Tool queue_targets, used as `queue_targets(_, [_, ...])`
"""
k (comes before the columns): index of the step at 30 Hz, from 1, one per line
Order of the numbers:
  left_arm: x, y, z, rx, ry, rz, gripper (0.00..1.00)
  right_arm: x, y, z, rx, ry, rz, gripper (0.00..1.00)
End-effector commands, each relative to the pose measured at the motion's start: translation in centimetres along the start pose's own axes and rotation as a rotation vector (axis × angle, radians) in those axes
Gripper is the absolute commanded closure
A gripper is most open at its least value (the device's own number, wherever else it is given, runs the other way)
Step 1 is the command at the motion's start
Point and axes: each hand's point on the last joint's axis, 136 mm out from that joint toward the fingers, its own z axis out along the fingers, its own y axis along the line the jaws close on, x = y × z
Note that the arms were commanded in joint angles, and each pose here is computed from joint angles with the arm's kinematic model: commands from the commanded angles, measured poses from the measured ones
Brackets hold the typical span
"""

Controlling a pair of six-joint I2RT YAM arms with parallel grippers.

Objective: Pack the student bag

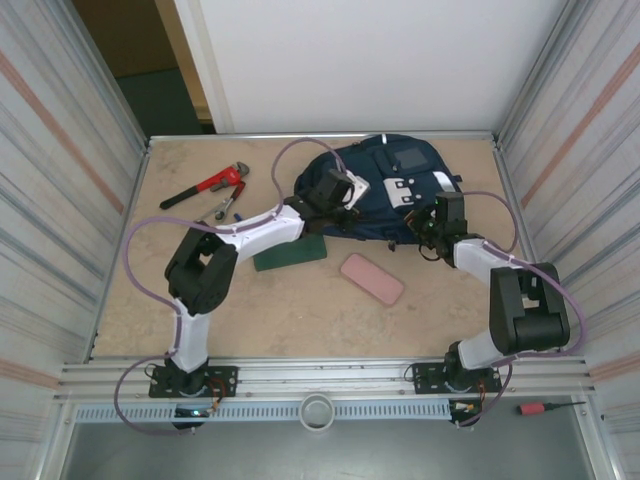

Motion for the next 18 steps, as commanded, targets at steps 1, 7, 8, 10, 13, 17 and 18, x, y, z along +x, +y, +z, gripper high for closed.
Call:
queue_targets(1, [-1.4, 5.7, -2.5, -0.149, -0.047, -0.020, 1.00, -2.0, -1.1, -1.3, 0.038, -0.046, -0.054, 1.00])
queue_targets(7, [-2.3, 4.2, -3.3, -0.082, -0.077, -0.026, 1.00, -2.6, -0.3, -1.2, 0.016, 0.043, -0.107, 1.00])
queue_targets(8, [-2.6, 3.6, -3.5, -0.061, -0.088, -0.025, 1.00, -2.6, -0.1, -1.1, 0.007, 0.066, -0.116, 1.00])
queue_targets(10, [-3.5, 2.0, -3.9, -0.026, -0.113, -0.012, 1.00, -2.3, 0.5, -0.8, -0.011, 0.115, -0.134, 1.00])
queue_targets(13, [-4.7, 0.0, -4.3, 0.009, -0.135, 0.012, 1.00, -1.7, 1.5, -0.6, -0.043, 0.183, -0.139, 0.86])
queue_targets(17, [-5.9, -1.9, -4.6, 0.023, -0.154, 0.045, 1.00, -1.2, 0.7, -1.6, 0.003, 0.193, -0.137, 0.60])
queue_targets(18, [-6.2, -2.3, -4.7, 0.027, -0.158, 0.051, 1.00, -1.0, 0.6, -1.9, 0.007, 0.196, -0.130, 0.56])
